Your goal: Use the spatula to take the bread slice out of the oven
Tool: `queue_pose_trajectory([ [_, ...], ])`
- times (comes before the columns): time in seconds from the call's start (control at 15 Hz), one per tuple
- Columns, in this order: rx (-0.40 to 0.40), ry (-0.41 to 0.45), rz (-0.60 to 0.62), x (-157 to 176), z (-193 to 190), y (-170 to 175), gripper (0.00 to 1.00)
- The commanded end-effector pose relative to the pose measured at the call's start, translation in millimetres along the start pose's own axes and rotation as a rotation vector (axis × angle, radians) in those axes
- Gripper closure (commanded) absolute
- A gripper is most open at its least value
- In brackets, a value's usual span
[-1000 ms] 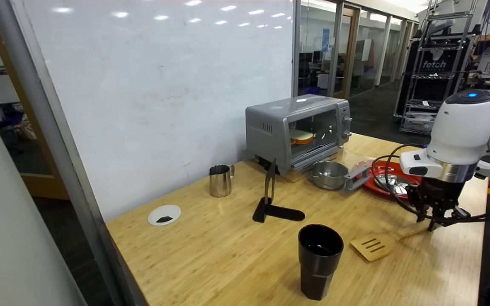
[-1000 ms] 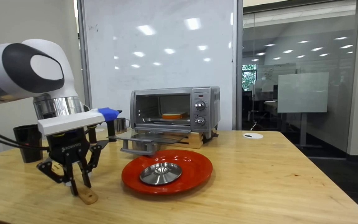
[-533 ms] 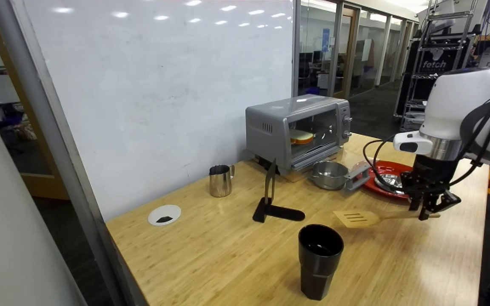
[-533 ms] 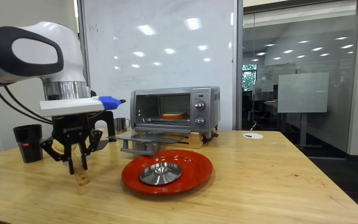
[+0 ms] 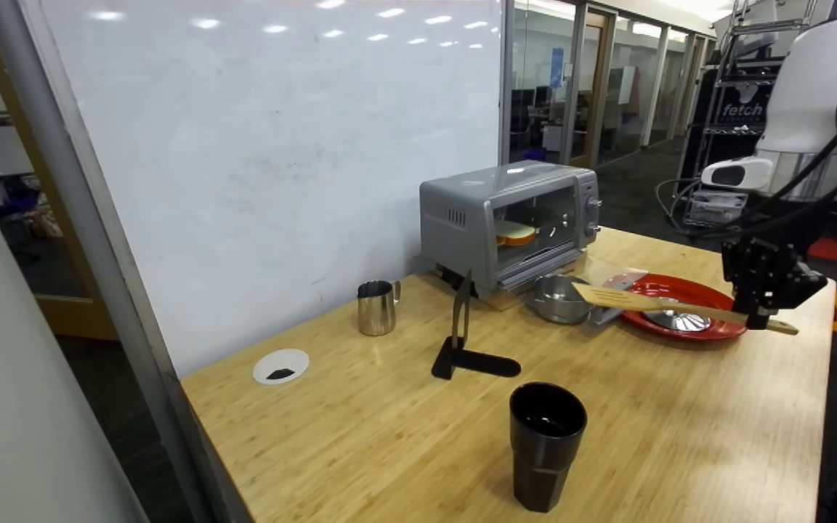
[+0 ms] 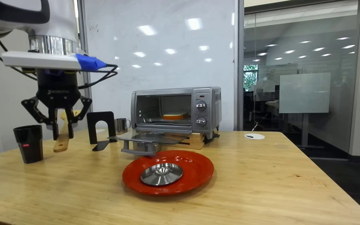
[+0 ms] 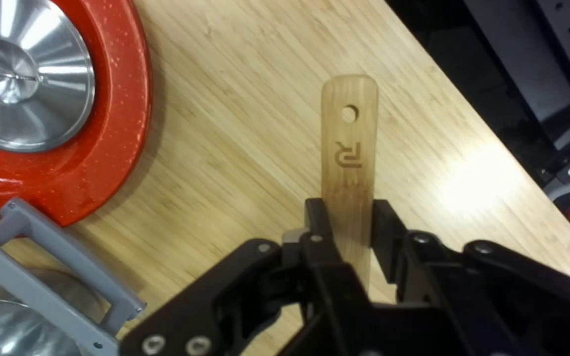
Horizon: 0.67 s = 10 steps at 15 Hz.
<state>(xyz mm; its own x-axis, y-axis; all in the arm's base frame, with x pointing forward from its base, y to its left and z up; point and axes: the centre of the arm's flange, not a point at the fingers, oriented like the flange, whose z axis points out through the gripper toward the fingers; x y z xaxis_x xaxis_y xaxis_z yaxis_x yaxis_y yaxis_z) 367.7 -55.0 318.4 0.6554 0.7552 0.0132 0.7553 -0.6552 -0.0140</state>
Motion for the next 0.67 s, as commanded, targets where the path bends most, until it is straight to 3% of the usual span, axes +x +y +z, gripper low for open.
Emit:
queue_pose_trajectory([
  [0.0, 0.014, 0.031, 0.200, -9, -39, -1, 0.93],
  [0.6, 0.035, 0.049, 0.694, -8, -75, 68, 0.93],
])
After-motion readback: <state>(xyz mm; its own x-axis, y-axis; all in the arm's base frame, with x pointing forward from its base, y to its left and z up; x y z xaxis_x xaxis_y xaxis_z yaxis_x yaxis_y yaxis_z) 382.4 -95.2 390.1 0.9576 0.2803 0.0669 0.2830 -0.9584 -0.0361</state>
